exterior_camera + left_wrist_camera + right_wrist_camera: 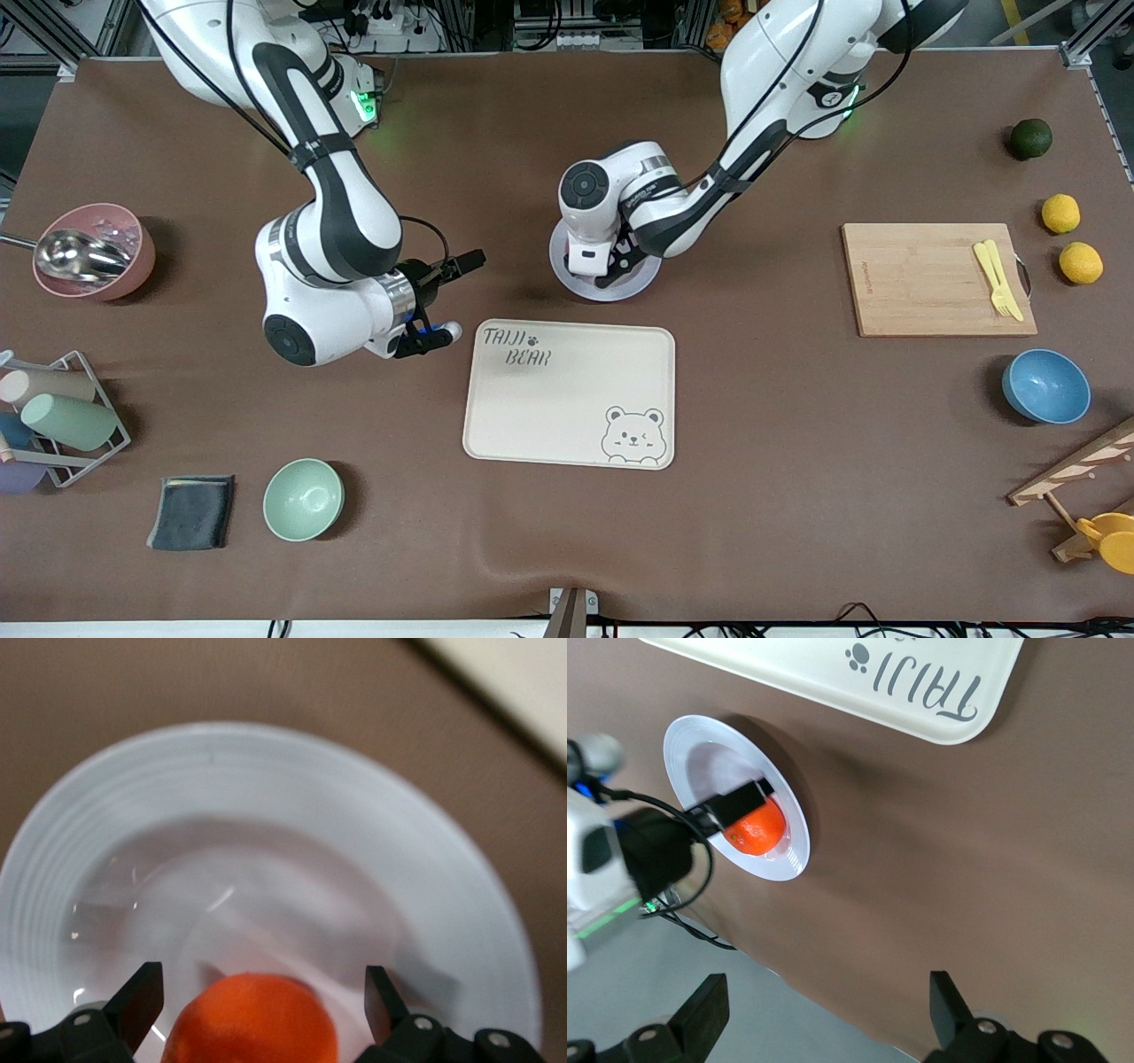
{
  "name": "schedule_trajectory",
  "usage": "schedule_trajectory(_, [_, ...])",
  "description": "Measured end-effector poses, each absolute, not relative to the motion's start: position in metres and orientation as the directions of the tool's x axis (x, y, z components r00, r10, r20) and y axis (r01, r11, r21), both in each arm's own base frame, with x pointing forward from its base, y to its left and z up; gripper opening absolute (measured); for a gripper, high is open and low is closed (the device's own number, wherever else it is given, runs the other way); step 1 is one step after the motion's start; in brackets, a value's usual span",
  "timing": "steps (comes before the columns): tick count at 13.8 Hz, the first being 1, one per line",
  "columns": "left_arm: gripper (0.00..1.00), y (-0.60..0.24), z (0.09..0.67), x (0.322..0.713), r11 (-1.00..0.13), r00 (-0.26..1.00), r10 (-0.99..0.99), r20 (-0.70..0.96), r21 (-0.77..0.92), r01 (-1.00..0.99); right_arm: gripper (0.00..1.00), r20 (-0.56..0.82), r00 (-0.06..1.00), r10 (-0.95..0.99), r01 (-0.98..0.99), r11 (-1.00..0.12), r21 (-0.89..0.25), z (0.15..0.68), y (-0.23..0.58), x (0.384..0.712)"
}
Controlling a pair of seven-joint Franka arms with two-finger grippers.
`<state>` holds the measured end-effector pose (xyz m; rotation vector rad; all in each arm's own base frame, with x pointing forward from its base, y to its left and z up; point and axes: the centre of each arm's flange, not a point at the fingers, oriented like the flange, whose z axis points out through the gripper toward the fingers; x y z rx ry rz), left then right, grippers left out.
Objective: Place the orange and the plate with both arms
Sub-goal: 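Lower the orange onto the plate and open the left gripper, then withdraw the left gripper while the right gripper reaches the plate rim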
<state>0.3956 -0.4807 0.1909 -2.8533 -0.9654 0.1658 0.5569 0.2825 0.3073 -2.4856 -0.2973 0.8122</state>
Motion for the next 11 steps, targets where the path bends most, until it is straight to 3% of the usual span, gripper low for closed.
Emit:
schedule_trajectory(5, [1.00, -0.446, 0.301, 0.472, -0.763, 0.767, 0.642, 0.003, -0.095, 0.639, 1.00, -0.467, 0.807, 0.362, 0.047, -0.828, -0.559, 0.279, 0.278, 0.547])
schedule_trajectory(11, [1.00, -0.372, 0.416, 0.564, -0.818, 0.819, 0.572, -0.040, -0.107, 0.566, 1.00, -0.438, 0.822, 0.365, -0.019, -0.750, -0.661, 0.231, 0.277, 0.517])
